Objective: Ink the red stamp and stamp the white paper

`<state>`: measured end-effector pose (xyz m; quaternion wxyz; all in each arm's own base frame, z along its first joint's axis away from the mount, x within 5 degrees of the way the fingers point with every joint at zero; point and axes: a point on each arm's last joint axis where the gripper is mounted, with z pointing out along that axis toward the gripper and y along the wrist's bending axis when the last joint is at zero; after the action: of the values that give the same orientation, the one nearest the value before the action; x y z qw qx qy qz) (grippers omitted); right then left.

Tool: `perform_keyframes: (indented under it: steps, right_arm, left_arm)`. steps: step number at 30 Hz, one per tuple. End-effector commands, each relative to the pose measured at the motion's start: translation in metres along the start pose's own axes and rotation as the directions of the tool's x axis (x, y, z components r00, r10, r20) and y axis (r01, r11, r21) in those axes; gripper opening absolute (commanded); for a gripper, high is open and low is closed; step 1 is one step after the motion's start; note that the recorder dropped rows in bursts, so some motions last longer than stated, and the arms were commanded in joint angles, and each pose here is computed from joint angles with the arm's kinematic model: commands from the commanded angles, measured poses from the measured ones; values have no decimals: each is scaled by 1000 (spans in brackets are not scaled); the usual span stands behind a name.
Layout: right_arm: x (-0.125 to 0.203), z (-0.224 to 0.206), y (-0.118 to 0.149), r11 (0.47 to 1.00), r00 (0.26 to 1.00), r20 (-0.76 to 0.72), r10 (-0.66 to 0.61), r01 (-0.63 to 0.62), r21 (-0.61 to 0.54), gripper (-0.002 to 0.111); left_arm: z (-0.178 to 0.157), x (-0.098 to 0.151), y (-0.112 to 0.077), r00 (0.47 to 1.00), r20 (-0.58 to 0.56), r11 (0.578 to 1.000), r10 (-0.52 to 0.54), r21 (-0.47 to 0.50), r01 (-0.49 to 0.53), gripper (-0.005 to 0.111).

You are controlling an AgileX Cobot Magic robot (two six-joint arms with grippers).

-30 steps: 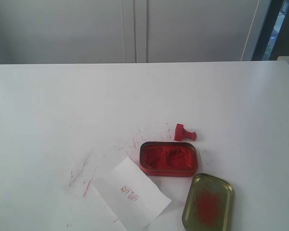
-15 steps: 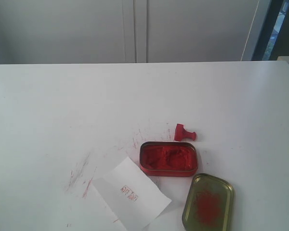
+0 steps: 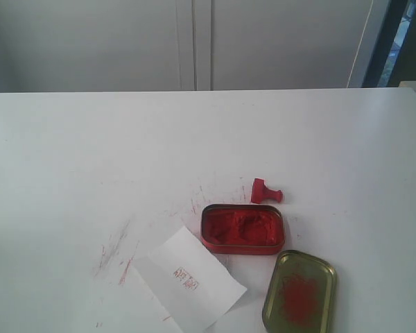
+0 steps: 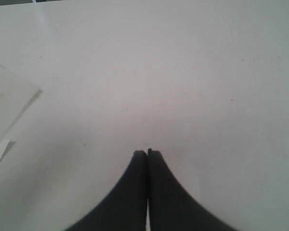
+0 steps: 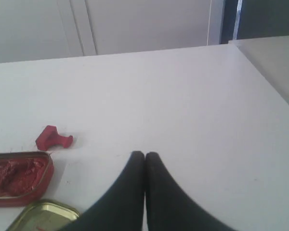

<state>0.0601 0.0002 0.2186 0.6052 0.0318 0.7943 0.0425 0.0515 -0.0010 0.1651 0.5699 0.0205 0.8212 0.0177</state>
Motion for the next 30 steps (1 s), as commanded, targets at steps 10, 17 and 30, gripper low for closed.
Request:
perform_keyframes:
  steps: [10, 17, 30]
  right_arm:
    - [8, 1, -2, 1000, 999, -36, 6, -6, 14, 0]
    - [7, -2, -1, 981, 982, -4, -191, 191, 8, 0]
    - [7, -8, 4, 996, 997, 55, -59, 62, -57, 0]
  left_arm:
    - [0, -1, 0, 1000, -2, 1000, -10, 2, 10, 0]
    - [0, -1, 0, 1000, -2, 1000, -10, 2, 10, 0]
    - [0, -1, 0, 1000, -2, 1000, -10, 2, 10, 0]
